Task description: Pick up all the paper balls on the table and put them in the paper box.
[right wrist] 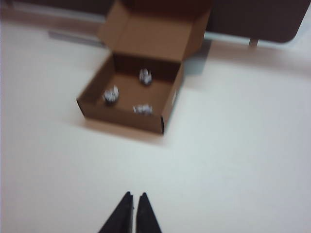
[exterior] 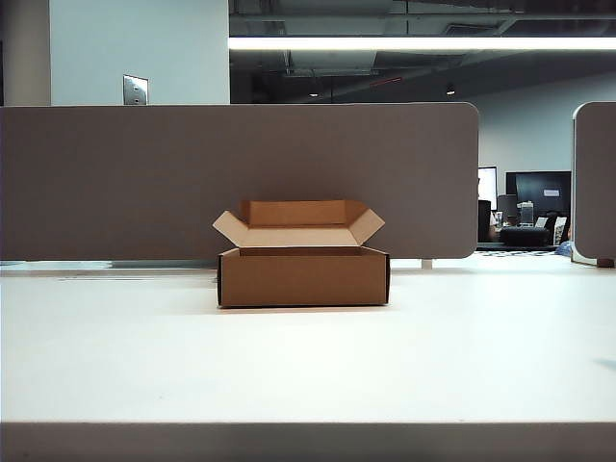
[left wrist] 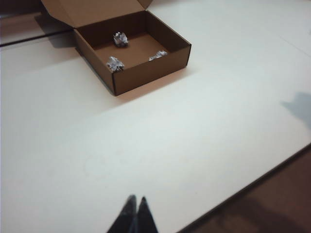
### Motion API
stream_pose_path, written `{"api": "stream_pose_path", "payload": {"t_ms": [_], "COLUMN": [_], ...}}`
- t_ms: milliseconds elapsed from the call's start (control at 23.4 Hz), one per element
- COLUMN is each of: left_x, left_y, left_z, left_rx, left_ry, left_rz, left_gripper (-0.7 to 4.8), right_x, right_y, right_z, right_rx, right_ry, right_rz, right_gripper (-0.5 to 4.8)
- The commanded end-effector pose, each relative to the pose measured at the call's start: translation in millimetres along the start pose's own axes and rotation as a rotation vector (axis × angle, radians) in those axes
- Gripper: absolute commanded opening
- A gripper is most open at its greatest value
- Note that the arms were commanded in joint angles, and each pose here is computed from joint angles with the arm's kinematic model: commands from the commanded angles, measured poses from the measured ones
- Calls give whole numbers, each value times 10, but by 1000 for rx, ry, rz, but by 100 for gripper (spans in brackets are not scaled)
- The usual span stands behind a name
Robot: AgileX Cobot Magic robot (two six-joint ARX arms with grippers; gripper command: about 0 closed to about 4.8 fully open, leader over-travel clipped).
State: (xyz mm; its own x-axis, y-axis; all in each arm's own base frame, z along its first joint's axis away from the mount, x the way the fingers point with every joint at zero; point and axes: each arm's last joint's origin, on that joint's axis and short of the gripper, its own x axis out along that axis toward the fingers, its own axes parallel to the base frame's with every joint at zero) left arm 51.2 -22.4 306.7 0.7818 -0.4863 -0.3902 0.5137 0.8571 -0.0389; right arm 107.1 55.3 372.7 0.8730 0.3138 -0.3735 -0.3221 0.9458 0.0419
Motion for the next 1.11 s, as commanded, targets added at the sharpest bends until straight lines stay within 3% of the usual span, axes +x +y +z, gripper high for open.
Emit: {"api": "stream_pose_path", "payload": {"t_ms": [43, 214, 300, 556, 727, 1027, 1113], "left_x": [180, 384, 510, 737, 808, 813, 836], "left_y": [51, 96, 129, 171, 169, 157, 167], "left_z": [-128, -310, -382, -628, -818, -1032, -1064], "left_rx": [-2, -16, -26, 2, 20, -21, -20], "left_ry": [-85, -49, -105, -232, -298, -376, -356], "left_rz": [49, 62, 83, 88, 65, 58, 69], "left_gripper": [-5, -5, -5, -5, -5, -5, -5], "right_x": [6, 55, 139, 350, 443, 459, 491], "right_y": [-52, -90, -116, -130, -145, -162, -168], "right_z": [-288, -676, -860, -1287, -1633, -1882, -1938], "right_rx": [56, 65, 74, 85, -15, -36, -39], "right_ry": [-200, -184, -205, -312, -307, -353, -346], "right_rz": [-52, -65, -131, -123, -107, -83, -93], "right_gripper": [30, 30, 31, 30, 29, 18, 18]}}
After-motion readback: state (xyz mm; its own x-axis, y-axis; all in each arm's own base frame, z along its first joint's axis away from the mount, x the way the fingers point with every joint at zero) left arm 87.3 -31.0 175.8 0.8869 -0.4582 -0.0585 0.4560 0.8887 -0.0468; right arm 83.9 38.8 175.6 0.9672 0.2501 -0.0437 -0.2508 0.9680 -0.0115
